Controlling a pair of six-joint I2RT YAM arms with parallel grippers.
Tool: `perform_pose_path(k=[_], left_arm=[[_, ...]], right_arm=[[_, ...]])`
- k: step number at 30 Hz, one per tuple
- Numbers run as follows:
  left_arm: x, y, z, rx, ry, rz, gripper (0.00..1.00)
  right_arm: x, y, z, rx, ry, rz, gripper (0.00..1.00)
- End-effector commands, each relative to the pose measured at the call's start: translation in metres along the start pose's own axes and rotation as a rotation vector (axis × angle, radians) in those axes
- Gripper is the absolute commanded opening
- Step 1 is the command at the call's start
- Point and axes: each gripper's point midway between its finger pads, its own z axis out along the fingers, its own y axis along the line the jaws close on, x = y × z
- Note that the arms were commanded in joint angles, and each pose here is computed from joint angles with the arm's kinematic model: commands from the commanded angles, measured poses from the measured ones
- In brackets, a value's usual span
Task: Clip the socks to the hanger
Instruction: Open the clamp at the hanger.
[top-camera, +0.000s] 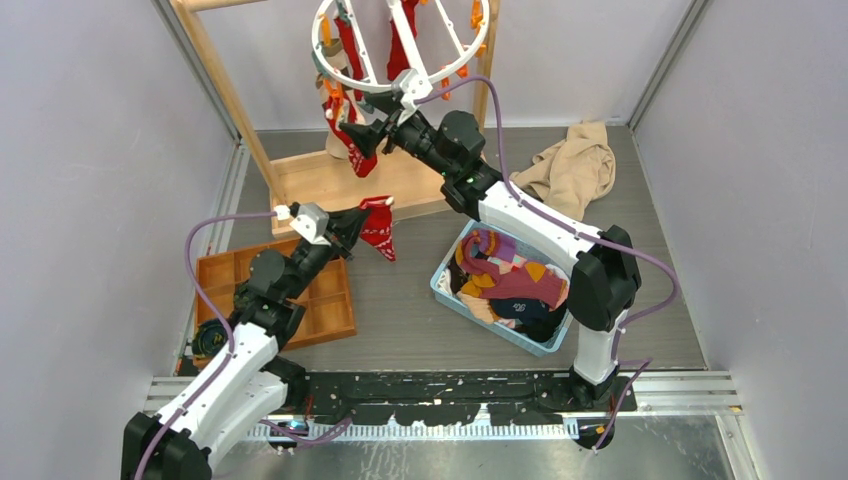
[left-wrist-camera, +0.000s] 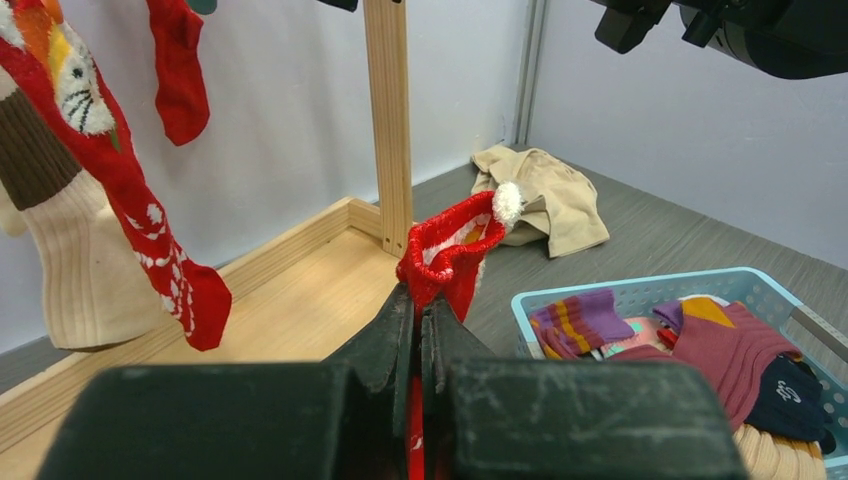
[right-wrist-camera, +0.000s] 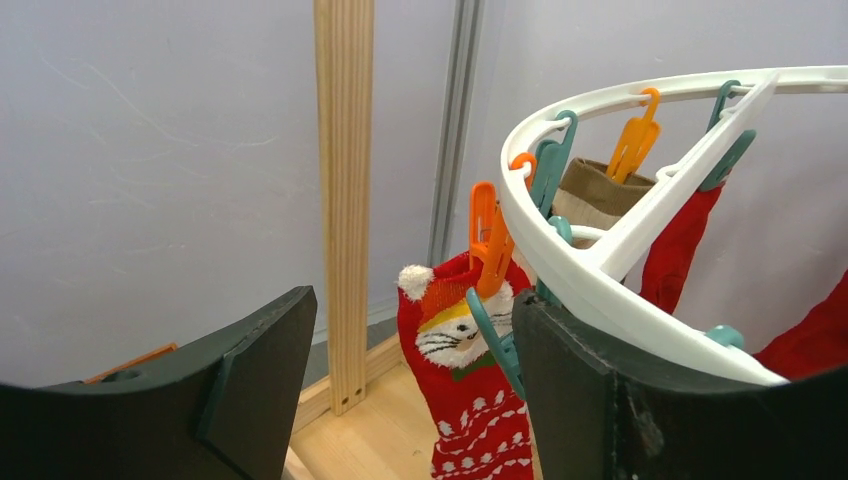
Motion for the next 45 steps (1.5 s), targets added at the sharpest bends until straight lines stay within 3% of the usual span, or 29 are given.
perform_pose_path(k=[1, 11, 19, 45], left_arm=[[-0.03, -0.001, 0.007, 0.024, -0.06, 0.042, 0.0], [-0.031, -0.002, 0.009, 0.041, -0.047, 0.043, 0.0], [-0.032, 0.001, 0.01, 0.044, -0.043, 0.047, 0.0], [-0.031, 0.003, 0.019, 0.091, -0.044, 0.024, 0.0]], right_arm=[[-0.044, -0.012, 0.001, 0.05, -0.145, -0.038, 0.78], [-0.039, 0.002, -0.003, -0.034, -0.177, -0.122, 0.76], [-0.036, 0.004, 0.0, -0.053, -0.194, -0.149, 0.68], [-0.065, 0.035, -0.031, -0.203, -0.274, -0.309, 0.7]])
